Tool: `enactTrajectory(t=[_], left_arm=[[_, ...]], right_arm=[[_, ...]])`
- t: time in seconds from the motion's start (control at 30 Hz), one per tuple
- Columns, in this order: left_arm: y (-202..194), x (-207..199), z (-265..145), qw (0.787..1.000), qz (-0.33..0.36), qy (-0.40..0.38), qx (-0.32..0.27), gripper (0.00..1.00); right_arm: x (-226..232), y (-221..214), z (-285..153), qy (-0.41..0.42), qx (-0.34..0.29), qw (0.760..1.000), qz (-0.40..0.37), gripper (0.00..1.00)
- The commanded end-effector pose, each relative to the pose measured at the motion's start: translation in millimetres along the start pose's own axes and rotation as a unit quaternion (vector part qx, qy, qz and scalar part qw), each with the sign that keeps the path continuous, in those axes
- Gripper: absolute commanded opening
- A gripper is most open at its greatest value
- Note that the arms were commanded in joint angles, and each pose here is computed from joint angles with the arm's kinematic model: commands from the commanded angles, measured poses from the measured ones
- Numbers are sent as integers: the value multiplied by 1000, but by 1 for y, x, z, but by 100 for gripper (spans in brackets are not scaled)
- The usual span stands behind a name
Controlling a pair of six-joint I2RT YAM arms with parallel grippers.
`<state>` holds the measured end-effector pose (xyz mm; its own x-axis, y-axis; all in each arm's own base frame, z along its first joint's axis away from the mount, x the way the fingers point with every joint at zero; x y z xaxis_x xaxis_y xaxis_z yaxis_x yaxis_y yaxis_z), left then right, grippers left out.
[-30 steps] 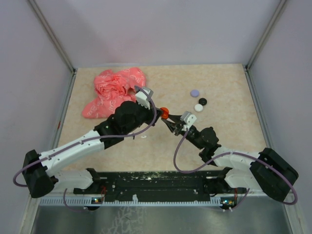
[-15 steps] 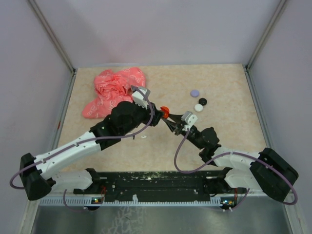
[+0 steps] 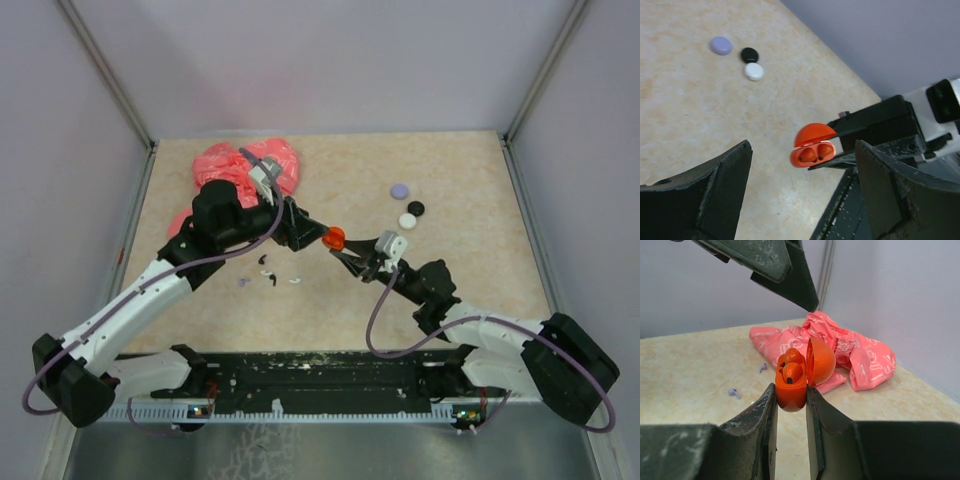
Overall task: Insert the wireless bluetooth earbuds into the charging case
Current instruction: Close the charging case.
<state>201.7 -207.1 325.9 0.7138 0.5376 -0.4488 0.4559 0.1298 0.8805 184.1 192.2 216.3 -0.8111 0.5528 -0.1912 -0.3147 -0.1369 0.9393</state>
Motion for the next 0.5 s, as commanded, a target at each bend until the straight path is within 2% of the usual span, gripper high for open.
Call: enactTrajectory(t=[0.0,0.3,0.47], left_arm=[[3,-21,-3,991,-9,-126,31,89],[-9,-13,8,987,-33,-138,76,91],[-15,-12,12,982,-44,-158,96,88]], right_arm=[[5,19,6,57,-39,998,2,0],[8,32,12,101,-65,992,23,0],[8,38,14,112,-83,990,35,0]])
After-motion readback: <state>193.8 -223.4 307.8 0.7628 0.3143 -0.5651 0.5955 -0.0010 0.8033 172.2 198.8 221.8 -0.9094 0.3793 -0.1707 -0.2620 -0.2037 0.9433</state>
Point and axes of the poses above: each gripper's point midway between its finger pads, its own z axis out along the fingers, its own x axis along the line the jaws close on, y = z × x, the point moved 10 cm from there along -z, back along the fingers, and after that the axes turned 2 degrees about -z, right-handed, at the moved point
